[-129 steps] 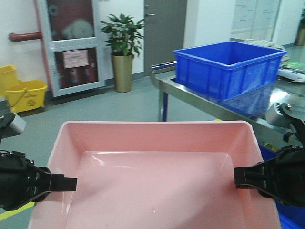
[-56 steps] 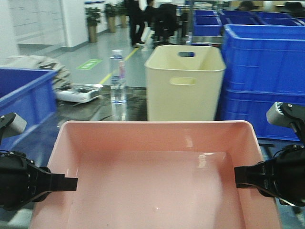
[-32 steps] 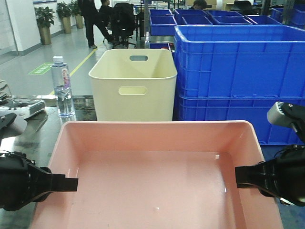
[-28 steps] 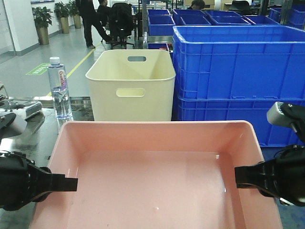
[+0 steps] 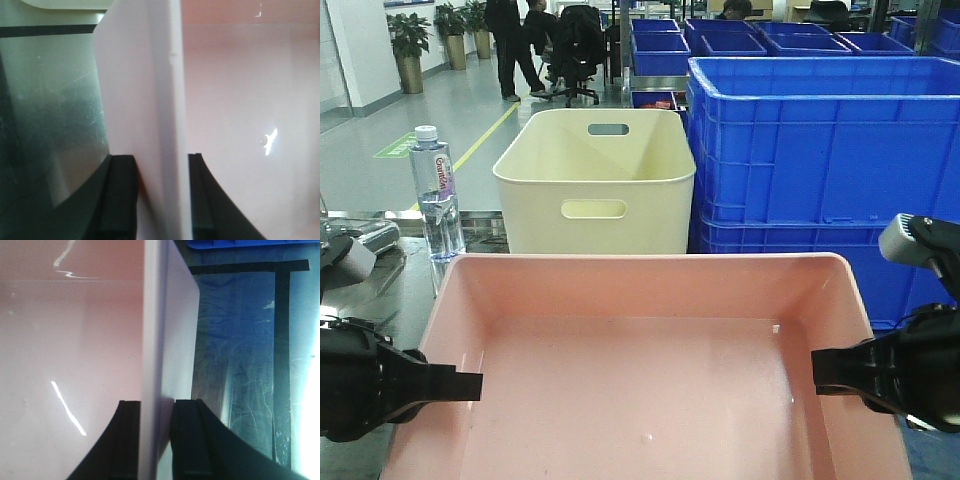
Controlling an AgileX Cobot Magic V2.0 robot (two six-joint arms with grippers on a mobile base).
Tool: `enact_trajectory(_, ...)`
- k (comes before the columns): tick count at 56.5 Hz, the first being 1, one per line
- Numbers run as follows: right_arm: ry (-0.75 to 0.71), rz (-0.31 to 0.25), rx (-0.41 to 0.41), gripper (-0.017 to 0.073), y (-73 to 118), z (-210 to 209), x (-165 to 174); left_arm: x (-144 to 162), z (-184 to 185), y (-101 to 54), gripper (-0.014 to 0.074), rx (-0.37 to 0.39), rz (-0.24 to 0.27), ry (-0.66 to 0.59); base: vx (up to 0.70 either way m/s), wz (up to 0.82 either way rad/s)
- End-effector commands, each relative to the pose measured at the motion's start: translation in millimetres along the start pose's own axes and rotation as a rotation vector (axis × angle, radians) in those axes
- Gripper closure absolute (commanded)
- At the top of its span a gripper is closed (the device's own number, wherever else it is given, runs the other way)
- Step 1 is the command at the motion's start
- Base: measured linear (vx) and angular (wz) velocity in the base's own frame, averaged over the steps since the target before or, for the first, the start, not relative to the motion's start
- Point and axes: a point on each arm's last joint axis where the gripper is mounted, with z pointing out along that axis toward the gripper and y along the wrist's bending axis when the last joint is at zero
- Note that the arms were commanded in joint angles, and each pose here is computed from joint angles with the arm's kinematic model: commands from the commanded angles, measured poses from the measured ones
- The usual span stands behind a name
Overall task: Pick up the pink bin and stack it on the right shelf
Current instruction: 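Carry the held bin toward the metal shelf beside the cream bin, then lower the pink bin onto the shelf in front of the cream bin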
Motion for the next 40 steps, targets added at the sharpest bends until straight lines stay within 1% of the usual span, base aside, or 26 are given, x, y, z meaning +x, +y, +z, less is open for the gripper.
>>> enact_trajectory(1,-0.155,0.020,-0.054,0.0568,7.4,-16.4,-15.7,-7.2,-11.8,-15.3,0.0595,0.079,-0.024,-0.060,0.06,0.01)
enact_trajectory(40,-0.157,0.022,-0.055,0.0568,7.5,-16.4,-15.9,-8.1,-11.8,-15.1,0.0595,0.077,-0.026,-0.070,0.01,0.00)
